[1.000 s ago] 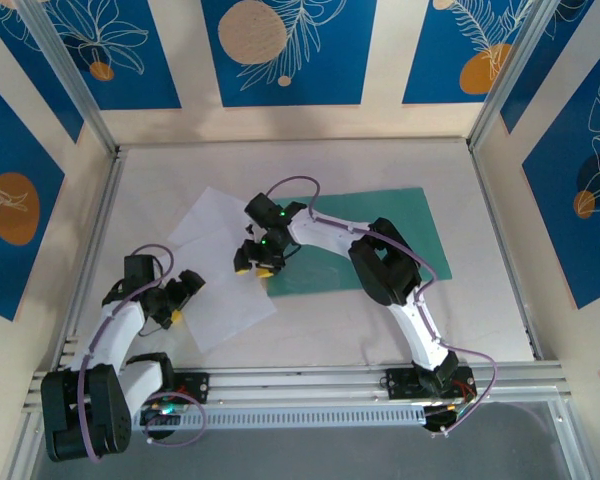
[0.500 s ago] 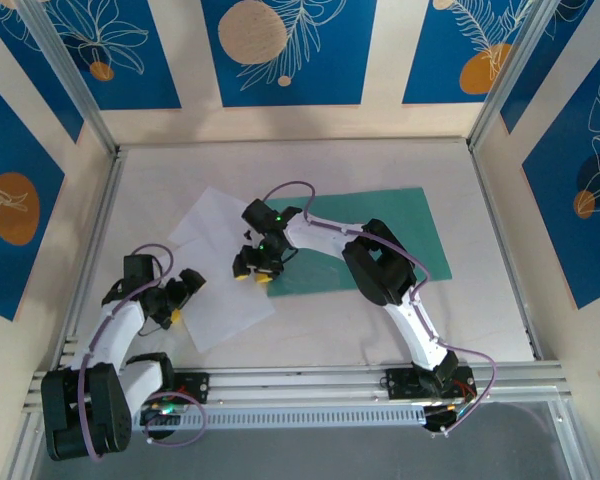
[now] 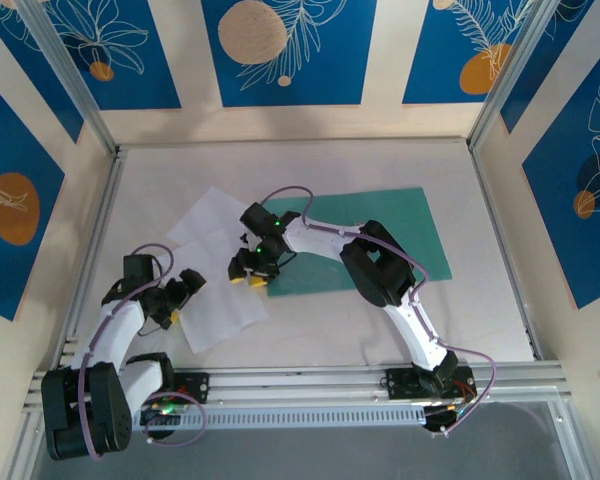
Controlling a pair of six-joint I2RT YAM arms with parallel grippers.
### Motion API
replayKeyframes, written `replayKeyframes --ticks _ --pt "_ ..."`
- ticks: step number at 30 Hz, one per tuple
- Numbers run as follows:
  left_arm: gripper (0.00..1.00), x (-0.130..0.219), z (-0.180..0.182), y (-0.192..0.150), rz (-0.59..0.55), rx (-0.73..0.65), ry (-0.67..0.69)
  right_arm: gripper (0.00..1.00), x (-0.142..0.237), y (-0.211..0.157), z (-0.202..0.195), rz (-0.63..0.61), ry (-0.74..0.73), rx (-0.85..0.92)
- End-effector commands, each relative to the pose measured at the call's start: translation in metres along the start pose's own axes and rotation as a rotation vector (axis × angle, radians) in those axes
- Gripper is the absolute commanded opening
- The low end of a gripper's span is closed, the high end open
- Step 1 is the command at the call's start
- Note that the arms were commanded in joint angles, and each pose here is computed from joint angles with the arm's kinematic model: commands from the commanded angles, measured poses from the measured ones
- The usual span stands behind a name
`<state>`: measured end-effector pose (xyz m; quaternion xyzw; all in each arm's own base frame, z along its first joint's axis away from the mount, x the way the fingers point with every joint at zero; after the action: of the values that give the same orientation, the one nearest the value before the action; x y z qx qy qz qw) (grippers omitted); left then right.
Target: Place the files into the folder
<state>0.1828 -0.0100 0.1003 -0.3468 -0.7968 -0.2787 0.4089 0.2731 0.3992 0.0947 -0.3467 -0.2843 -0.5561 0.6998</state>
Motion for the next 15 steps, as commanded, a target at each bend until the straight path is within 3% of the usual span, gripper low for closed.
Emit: replayKeyframes --ticks 1,15 --pt "0.98 -0.007 0.002 -0.001 0.015 -0.018 -0.03 0.58 -0.011 -0.009 -0.007 0.056 0.002 -0.034" --pt "0.72 0.004 0.002 -0.001 -0.044 -0.024 -0.007 0.58 0.001 -0.003 -0.017 0.032 -0.01 -0.054"
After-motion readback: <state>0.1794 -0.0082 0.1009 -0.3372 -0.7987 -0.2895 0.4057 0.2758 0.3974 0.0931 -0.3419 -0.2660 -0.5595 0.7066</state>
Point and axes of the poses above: each hand's point on the last joint's axis, 136 mm out from that joint toward the fingers, its own x axis back along the fingers, its own z axis along the line the jaws close on, y = z × x, the point moved 8 cm from there along x, back along the fingers, and after that the axes turned 7 degrees about -x, right-handed, at the moved point
